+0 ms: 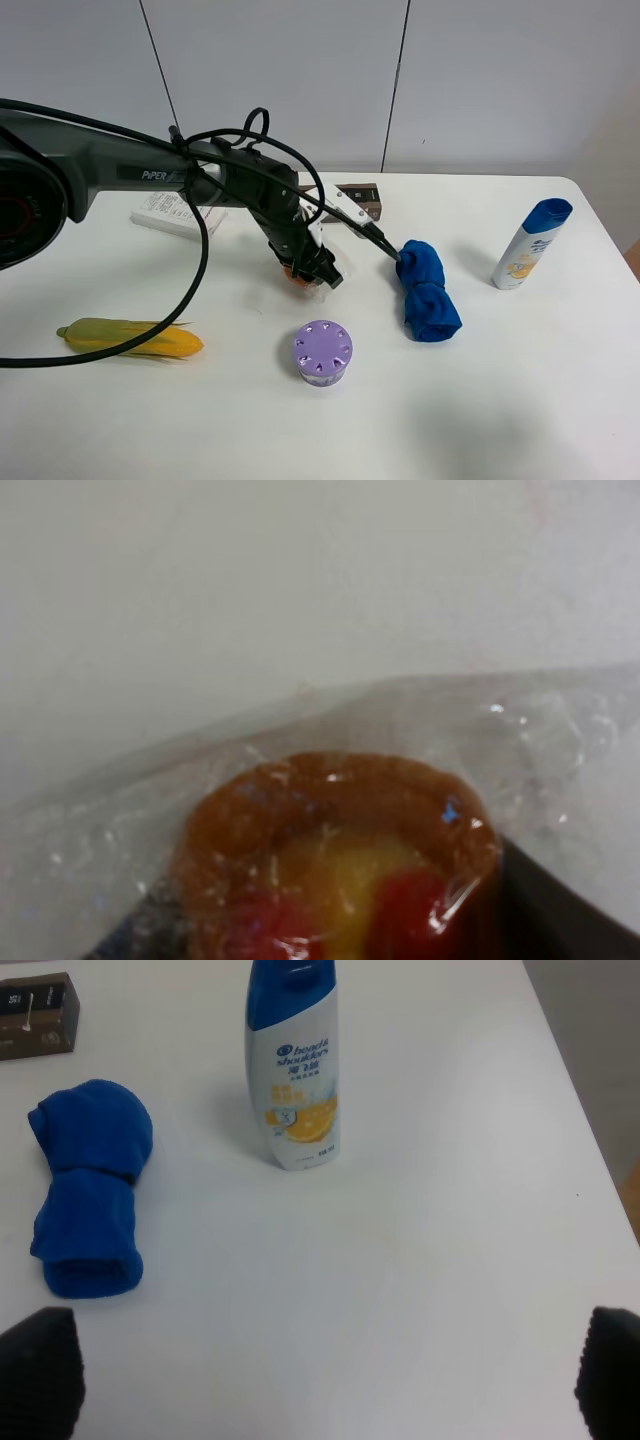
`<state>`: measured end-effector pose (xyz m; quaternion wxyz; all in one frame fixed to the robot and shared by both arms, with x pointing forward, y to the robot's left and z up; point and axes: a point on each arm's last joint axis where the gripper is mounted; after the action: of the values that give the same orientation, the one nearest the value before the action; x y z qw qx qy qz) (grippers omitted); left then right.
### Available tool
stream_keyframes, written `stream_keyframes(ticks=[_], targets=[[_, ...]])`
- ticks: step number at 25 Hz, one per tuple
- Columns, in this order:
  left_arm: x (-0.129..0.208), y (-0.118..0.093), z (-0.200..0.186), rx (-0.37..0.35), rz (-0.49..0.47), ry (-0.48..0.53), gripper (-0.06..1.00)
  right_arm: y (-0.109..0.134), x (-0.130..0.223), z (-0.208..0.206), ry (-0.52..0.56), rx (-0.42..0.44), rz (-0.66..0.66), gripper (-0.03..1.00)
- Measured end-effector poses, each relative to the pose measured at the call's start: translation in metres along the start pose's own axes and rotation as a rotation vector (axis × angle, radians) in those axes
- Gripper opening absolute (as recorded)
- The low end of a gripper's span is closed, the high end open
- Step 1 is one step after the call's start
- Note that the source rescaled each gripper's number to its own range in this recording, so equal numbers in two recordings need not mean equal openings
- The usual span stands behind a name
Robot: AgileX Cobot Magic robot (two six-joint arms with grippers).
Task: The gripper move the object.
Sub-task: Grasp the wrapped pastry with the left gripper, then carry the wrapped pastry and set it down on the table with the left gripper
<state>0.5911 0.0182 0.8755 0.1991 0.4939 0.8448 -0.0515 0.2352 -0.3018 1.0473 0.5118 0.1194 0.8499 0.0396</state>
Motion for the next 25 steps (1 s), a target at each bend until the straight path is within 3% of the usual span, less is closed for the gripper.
stream_keyframes(ticks=[5,14,25], targets=[[-0.008,0.001,-0.025,-0.006,0.004,-0.024,0.02,0.0,0.0,0.0,0.0,0.0,0.0,1.0],[-0.04,0.006,-0.096,-0.038,-0.034,-0.205,0.02,0.0,0.0,0.0,0.0,0.0,0.0,1.0],[-0.124,0.034,-0.133,-0.131,-0.054,-0.552,0.02,0.0,0.0,0.0,0.0,0.0,0.0,1.0]])
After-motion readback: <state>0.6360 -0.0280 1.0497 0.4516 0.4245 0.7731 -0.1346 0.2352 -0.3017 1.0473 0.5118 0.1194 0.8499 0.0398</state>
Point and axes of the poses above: a point on each arm's last joint axis where the gripper is mounted, z pointing out along that axis toward the gripper, y along the wrist's bending axis when the last joint is at zero, x = y × z, and after that the axes turned 12 degrees about z, right-handed
